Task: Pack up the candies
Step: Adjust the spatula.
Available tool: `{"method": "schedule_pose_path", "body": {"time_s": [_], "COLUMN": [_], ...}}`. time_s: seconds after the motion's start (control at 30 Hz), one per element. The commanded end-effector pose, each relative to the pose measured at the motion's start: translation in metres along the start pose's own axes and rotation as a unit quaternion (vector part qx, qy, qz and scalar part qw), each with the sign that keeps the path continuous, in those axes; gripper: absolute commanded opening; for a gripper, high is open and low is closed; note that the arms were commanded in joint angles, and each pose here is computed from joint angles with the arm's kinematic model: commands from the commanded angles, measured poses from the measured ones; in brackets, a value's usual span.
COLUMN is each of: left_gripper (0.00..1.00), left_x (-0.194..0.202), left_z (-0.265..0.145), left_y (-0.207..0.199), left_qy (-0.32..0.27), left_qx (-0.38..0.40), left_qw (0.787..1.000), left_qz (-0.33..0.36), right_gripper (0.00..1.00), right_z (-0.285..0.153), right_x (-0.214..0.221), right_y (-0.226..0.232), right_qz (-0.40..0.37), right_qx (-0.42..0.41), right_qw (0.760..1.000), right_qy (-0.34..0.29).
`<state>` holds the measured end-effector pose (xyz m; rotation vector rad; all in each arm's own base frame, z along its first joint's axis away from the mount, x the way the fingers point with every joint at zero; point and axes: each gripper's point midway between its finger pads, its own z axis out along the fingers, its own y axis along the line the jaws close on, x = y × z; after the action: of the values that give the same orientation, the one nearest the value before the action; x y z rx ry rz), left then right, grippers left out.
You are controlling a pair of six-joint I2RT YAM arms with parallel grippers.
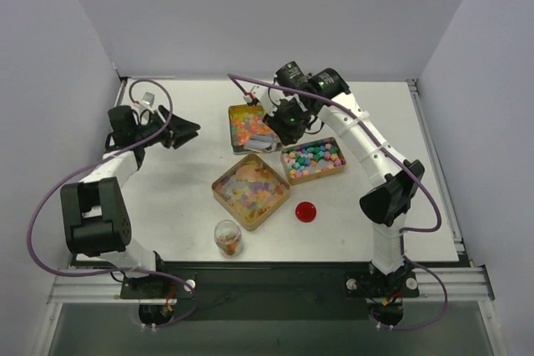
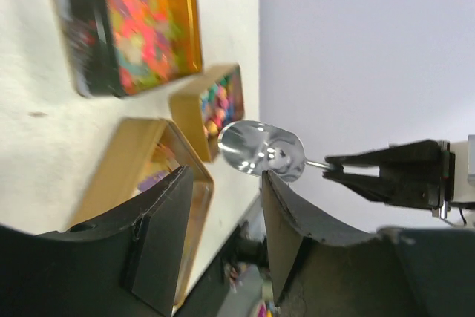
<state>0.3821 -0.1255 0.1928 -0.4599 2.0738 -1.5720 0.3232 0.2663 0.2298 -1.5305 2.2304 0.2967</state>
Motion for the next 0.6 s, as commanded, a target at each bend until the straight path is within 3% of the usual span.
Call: {"method": "schedule_pose_path", "body": {"time_s": [0.0, 0.1, 0.27, 0.4, 0.57], "left_gripper": [0.53, 0.53, 0.54, 0.63, 0.72], "left_x": [-0.033, -0.024, 0.0, 0.021, 0.02], "left_z": [-0.02, -0.023, -0.017, 0.003, 0.02], "left_y": [-0.003, -0.004, 0.002, -0.003, -0.004], "left_qy": [-0.065, -0.07, -0.047, 0.003, 0.026], "left_qx": [-0.053, -0.052, -0.05, -0.008, 0.004], "left_qw": [0.994, 0.993, 0.994, 0.997, 0.997], "left_qz": [0.07, 0.079, 0.087, 0.075, 0.067], "right_gripper": [0.0, 0.0, 0.0, 0.0, 0.0], "right_z": [0.005, 0.013, 0.012, 0.005, -0.003], "right_x": [0.019, 0.013, -0.009, -0.028, -0.05], "right_y": [-0.034, -0.051, -0.053, -0.035, -0.01], "right_qz": [0.077, 0.124, 0.128, 0.11, 0.068], "right_qx": [0.079, 0.093, 0.075, 0.034, 0.003], "right_qw": [0.993, 0.987, 0.989, 0.992, 0.994], "right_qy": [0.044, 0.035, -0.005, -0.046, -0.084]}}
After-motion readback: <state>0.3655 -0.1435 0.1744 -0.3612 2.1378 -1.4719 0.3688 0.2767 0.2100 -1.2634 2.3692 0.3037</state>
